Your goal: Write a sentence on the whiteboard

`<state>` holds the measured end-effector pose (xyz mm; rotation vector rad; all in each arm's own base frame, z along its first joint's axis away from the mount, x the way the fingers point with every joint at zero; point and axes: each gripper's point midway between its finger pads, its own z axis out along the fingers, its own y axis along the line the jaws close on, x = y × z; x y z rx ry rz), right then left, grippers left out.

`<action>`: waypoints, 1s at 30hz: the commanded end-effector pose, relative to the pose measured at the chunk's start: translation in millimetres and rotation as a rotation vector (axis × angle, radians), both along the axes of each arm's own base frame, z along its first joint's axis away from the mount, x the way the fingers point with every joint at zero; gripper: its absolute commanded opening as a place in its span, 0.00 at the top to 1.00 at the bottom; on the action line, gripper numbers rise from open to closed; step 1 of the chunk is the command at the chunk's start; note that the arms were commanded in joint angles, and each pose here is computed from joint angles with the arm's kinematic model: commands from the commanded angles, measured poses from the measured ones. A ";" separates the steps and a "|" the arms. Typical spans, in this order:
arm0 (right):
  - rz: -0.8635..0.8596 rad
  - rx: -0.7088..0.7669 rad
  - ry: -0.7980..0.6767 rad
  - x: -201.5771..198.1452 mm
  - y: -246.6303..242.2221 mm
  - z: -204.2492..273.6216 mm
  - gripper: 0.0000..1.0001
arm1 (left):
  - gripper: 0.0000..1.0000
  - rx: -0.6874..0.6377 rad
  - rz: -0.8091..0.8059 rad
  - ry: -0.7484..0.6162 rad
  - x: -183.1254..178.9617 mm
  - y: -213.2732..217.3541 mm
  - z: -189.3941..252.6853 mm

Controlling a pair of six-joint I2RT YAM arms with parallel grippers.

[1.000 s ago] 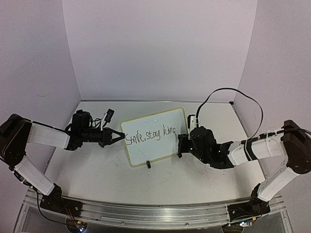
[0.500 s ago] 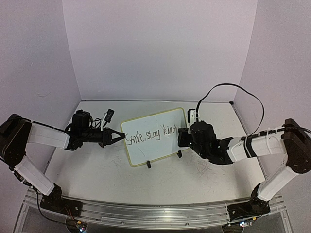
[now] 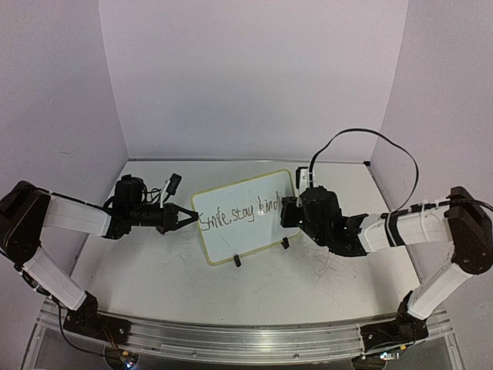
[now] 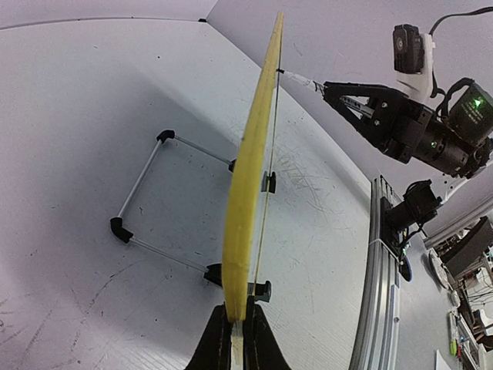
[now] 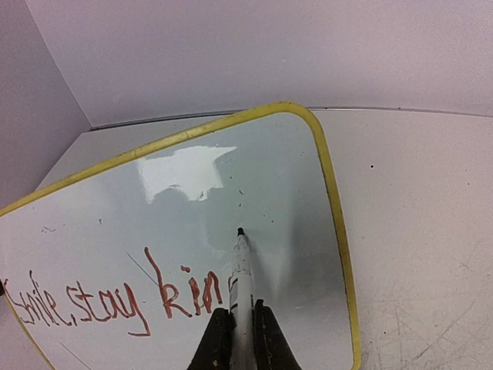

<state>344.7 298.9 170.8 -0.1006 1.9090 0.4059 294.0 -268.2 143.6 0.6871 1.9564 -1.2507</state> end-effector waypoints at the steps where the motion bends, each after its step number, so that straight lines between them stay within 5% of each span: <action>1: -0.014 0.013 -0.031 9.5 3.9 10.9 1.00 | 1.00 0.008 0.002 -0.011 2.2 1.1 5.1; 30: 0.020 0.033 0.119 -21.8 -5.7 -42.2 1.00 | 1.00 0.008 0.003 -0.009 2.5 1.3 4.4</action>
